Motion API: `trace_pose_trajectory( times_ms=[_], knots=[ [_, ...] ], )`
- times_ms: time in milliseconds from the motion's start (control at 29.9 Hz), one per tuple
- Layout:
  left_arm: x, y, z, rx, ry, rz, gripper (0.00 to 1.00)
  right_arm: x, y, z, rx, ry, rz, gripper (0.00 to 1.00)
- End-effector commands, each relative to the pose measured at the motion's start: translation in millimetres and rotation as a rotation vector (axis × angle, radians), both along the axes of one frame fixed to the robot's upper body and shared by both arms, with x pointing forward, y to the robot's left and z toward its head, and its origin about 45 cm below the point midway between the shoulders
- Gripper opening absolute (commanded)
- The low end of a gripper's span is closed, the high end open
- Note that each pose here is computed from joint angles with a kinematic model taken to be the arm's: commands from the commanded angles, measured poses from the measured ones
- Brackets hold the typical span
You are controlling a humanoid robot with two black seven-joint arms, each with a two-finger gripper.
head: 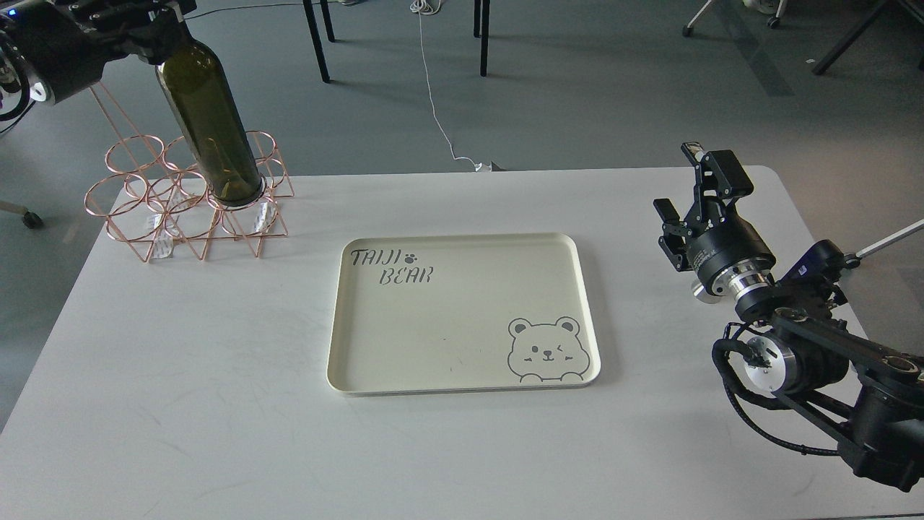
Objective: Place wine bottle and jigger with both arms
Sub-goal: 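Lower the bottle into a slot of the copper wire rack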
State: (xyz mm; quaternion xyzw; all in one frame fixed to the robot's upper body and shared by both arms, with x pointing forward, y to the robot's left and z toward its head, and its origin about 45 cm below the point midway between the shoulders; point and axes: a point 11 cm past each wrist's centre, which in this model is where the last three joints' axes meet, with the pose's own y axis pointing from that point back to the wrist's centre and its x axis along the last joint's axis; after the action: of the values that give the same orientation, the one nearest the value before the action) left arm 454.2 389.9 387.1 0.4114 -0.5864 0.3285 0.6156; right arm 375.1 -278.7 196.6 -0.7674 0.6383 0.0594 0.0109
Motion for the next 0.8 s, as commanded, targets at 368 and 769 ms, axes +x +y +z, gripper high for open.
trace_pose_trajectory(
  times_ms=[368, 769],
  knots=[
    [0, -6, -15, 0.01, 0.02, -0.017, 0.2, 0, 0, 0, -0.001, 0.0, -0.001, 0.99],
    [5, 0, -33, -0.002, 0.047, 0.018, 0.22, -2, -1, -3, 0.0, 0.008, -0.002, 0.99]
  ],
)
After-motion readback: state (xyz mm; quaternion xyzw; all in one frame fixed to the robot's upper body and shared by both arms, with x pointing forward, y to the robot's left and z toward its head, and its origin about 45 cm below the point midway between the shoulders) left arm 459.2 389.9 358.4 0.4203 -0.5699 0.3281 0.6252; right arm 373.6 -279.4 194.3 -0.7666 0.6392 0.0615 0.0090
